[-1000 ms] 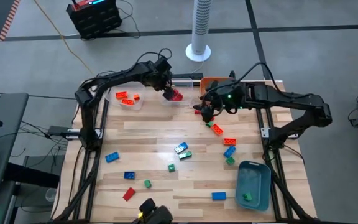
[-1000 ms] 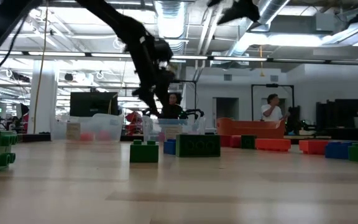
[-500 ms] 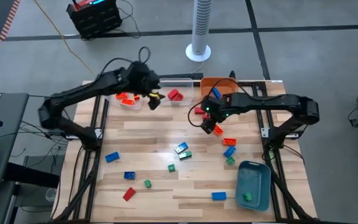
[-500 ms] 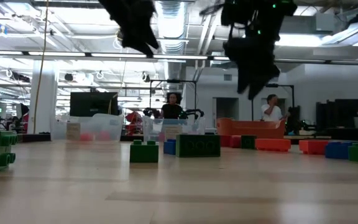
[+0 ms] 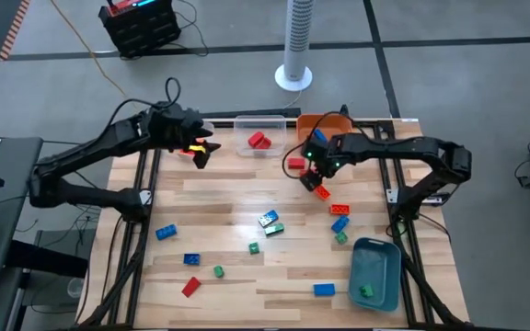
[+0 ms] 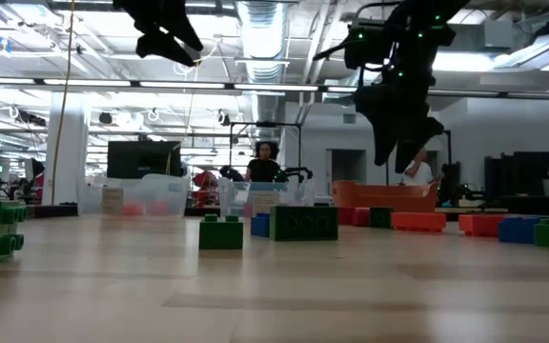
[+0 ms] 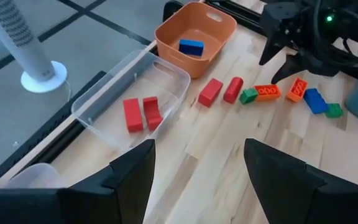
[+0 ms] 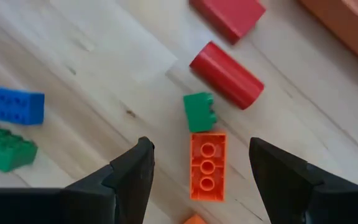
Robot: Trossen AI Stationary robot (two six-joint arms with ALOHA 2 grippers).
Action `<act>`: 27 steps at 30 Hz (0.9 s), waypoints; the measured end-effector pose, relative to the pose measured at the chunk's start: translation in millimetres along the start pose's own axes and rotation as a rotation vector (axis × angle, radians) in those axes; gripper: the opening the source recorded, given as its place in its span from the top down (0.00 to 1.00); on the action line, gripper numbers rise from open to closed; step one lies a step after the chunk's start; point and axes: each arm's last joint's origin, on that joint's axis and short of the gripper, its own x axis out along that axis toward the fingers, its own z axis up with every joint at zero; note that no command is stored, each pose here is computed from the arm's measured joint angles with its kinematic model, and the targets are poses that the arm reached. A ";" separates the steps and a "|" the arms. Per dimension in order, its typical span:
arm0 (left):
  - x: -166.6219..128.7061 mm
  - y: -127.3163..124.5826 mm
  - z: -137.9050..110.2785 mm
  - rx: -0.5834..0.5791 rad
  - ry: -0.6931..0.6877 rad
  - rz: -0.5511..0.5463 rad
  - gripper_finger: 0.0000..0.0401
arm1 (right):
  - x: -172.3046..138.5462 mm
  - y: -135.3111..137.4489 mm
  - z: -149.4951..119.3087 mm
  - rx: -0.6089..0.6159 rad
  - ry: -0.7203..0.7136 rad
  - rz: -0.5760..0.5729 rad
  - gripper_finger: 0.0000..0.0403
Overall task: Sort blocks
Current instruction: Put the green game piece into the blue bin
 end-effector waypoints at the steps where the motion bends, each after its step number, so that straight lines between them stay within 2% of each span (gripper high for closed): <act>1: -0.4 0.1 -0.2 0.000 -0.001 0.001 0.40 | 0.1 -0.7 0.4 0.008 0.000 -0.001 0.33; 8: 2.5 -0.4 0.6 0.002 -0.001 -0.006 0.40 | 33.1 7.8 -2.1 0.024 0.107 -0.058 0.33; 17: 2.4 -0.7 0.4 -0.008 0.002 -0.017 0.40 | 66.6 22.4 -5.2 0.025 0.147 -0.081 0.33; 23: 2.3 -0.8 0.3 -0.015 0.004 -0.021 0.40 | 73.8 25.5 0.0 0.017 0.140 -0.095 0.33; 27: 2.2 -0.7 -0.5 -0.015 0.011 -0.020 0.40 | 68.2 28.9 5.8 0.004 0.096 -0.103 0.33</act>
